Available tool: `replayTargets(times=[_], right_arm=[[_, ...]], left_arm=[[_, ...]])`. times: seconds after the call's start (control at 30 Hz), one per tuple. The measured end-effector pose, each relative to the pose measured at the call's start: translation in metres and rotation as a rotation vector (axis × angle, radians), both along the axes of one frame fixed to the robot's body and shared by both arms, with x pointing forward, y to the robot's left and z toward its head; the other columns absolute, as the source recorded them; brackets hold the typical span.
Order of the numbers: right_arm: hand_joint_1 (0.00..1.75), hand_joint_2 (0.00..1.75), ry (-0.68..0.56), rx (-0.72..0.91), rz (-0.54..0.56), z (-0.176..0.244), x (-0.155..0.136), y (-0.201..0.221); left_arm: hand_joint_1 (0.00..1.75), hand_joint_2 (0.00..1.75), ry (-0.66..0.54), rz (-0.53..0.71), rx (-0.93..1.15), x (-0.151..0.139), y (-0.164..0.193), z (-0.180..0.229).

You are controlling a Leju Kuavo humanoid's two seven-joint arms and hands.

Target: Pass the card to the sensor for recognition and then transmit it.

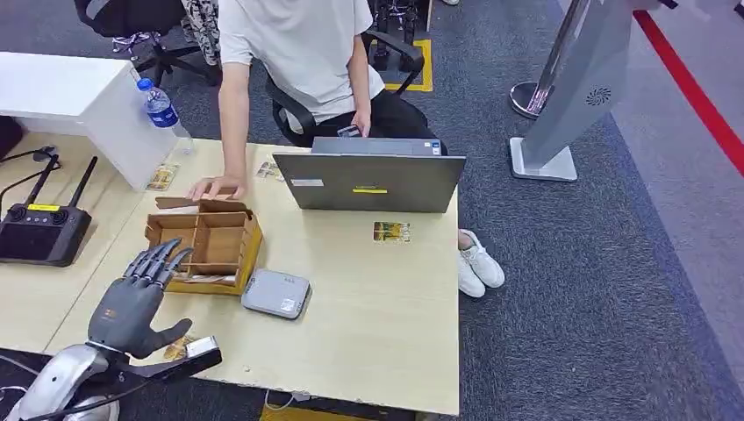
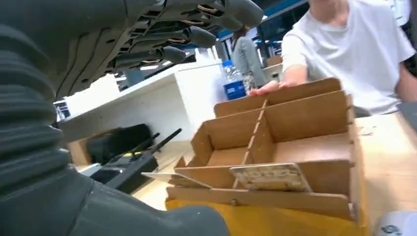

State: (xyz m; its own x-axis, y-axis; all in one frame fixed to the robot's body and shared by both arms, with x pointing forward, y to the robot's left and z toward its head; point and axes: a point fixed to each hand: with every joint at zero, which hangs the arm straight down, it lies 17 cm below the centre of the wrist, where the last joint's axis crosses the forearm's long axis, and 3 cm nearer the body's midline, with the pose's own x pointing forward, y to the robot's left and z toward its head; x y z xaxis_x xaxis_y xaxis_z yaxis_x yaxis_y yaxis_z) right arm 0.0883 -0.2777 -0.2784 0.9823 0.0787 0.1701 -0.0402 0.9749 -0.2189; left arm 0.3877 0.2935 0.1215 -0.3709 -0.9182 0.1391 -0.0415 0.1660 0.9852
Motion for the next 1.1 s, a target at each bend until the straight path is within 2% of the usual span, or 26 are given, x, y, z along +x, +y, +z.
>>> replayTargets(times=[0.13,0.37,0.63,1.1], right_arm=[[0.00,1.75,0.002,-0.003,0.008,0.000,0.000,0.000],[0.00,1.75,0.014,-0.007,0.026,0.000,-0.001,-0.001],[0.00,1.75,0.014,-0.011,0.043,0.000,0.003,0.000],[0.00,1.75,0.008,-0.010,0.039,0.001,0.006,0.000]], left_arm=[[0.00,1.75,0.008,0.036,-0.007,0.004,0.008,-0.003],[0.00,1.75,-0.004,0.138,0.000,0.032,0.029,-0.004],[0.00,1.75,0.004,0.189,-0.008,0.058,0.027,-0.012],[0.00,1.75,0.021,0.142,-0.055,0.056,0.004,-0.018]])
